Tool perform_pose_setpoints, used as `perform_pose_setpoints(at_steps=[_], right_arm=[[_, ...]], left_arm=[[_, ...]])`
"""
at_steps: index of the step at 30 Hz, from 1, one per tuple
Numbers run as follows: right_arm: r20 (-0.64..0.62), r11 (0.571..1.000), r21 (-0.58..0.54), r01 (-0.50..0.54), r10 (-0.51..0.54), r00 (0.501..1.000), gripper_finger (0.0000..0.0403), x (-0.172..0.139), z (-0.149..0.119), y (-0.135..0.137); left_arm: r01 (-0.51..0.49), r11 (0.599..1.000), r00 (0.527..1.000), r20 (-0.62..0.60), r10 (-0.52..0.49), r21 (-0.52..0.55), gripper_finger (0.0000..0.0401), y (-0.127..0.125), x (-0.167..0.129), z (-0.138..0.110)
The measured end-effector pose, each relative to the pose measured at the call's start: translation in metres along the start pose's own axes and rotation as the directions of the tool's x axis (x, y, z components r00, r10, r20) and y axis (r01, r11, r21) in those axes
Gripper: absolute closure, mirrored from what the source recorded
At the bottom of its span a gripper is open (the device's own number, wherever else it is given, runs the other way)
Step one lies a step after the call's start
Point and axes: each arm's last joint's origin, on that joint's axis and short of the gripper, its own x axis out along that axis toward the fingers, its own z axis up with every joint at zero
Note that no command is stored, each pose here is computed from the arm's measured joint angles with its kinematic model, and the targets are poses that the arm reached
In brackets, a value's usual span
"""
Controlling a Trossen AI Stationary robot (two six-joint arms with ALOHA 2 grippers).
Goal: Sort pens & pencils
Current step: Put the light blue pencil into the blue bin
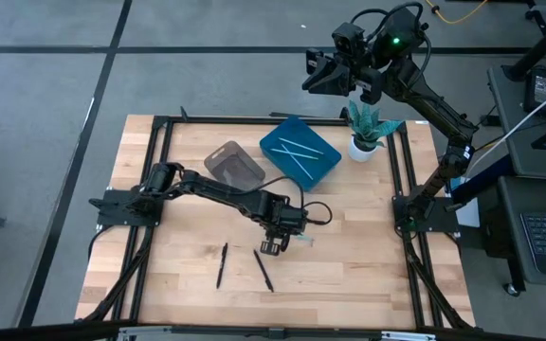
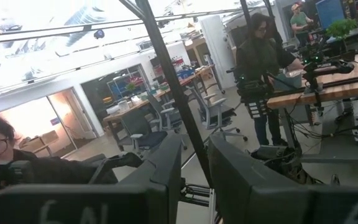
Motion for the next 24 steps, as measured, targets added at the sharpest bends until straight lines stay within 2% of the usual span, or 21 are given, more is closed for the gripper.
perform_pose_setpoints(at_steps=[5, 13, 24], right_arm=[[0.0, 1.0, 0.0, 0.0, 0.0, 1.0, 0.032, 0.0, 0.0, 0.0], [0.0, 1.0, 0.0, 0.0, 0.0, 1.0, 0.032, 0.0, 0.0, 0.0], [0.0, 1.0, 0.0, 0.0, 0.0, 1.0, 0.032, 0.0, 0.0, 0.0]], left_arm=[[0.0, 1.0, 1.0, 0.0, 0.0, 0.0, 0.0395, 0.0, 0.0, 0.0], [0.001, 1.0, 1.0, 0.001, -0.001, 0.0, 0.0388, 0.0, 0.0001, 0.0001], [0.002, 1.0, 1.0, 0.009, -0.002, -0.001, 0.04, 0.0, 0.0001, 0.0008]])
